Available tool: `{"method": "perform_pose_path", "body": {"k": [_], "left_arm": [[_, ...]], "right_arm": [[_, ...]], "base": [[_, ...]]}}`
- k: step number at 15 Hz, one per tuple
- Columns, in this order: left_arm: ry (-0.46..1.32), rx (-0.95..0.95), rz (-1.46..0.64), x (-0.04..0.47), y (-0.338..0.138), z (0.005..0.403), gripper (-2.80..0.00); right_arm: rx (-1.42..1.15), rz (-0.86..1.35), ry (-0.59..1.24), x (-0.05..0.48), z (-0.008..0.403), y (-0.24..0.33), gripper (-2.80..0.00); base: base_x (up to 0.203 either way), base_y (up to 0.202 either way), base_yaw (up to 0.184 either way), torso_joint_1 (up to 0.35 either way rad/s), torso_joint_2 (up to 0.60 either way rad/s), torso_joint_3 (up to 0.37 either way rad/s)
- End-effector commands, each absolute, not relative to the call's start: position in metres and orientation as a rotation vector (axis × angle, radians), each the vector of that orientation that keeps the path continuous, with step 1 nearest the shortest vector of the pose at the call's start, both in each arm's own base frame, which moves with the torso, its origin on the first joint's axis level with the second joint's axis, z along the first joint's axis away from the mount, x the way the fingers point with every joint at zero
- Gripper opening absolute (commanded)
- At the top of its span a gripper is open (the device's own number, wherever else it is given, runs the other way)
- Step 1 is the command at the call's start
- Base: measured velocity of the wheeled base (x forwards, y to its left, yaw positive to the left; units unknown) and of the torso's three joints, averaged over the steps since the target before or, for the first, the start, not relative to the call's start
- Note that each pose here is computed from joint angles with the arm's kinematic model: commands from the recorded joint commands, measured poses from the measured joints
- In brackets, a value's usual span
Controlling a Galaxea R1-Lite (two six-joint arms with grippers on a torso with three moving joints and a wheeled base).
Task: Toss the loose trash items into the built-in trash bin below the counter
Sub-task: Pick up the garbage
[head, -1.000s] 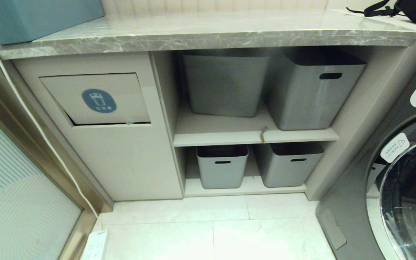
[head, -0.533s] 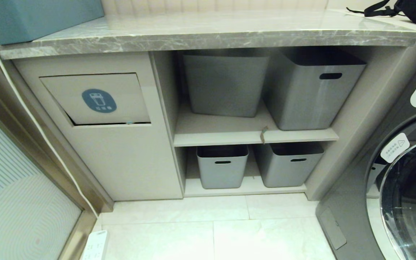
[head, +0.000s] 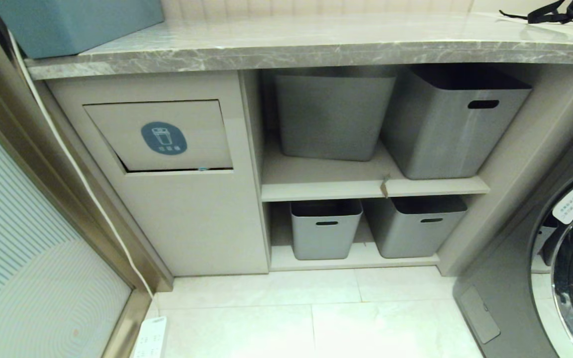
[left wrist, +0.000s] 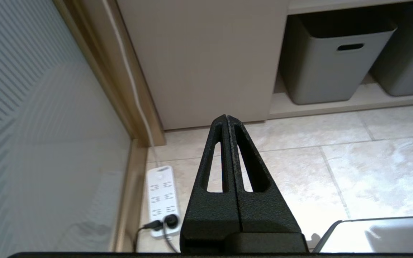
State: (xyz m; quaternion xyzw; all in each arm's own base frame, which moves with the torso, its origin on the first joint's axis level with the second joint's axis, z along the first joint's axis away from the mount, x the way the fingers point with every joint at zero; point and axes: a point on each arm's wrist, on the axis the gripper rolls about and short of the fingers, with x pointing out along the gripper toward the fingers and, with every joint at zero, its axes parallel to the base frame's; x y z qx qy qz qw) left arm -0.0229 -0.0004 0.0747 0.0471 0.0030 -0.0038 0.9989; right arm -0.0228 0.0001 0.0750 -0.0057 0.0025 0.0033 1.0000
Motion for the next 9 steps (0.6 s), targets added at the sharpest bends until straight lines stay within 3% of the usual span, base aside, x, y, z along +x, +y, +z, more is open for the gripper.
{"method": "perform_pose_path", "body": {"k": [1, 3, 9], "left_arm": [[0.006, 0.097, -0.008, -0.0229, -0.0005, 0.0747, -2.80], [0.006, 0.098, -0.008, -0.0229, -0.0005, 0.0747, -2.80], [0.007, 0.098, -0.008, -0.0229, -0.0005, 0.0745, -2.80]], "right_arm": [[-0.012, 0.008, 0.005, -0.0228, 0.0750, 0.0001, -2.80], [-0.012, 0.008, 0.005, -0.0228, 0.0750, 0.0001, -2.80], [-0.012, 0.008, 0.005, -0.0228, 0.0750, 0.0001, -2.80]], "base": [[0.000, 0.183, -0.001, 0.007, 0.01, -0.002], [0.000, 0.123, -0.001, 0.000, 0.00, 0.006], [0.000, 0.000, 0.000, 0.000, 0.00, 0.000]]}}
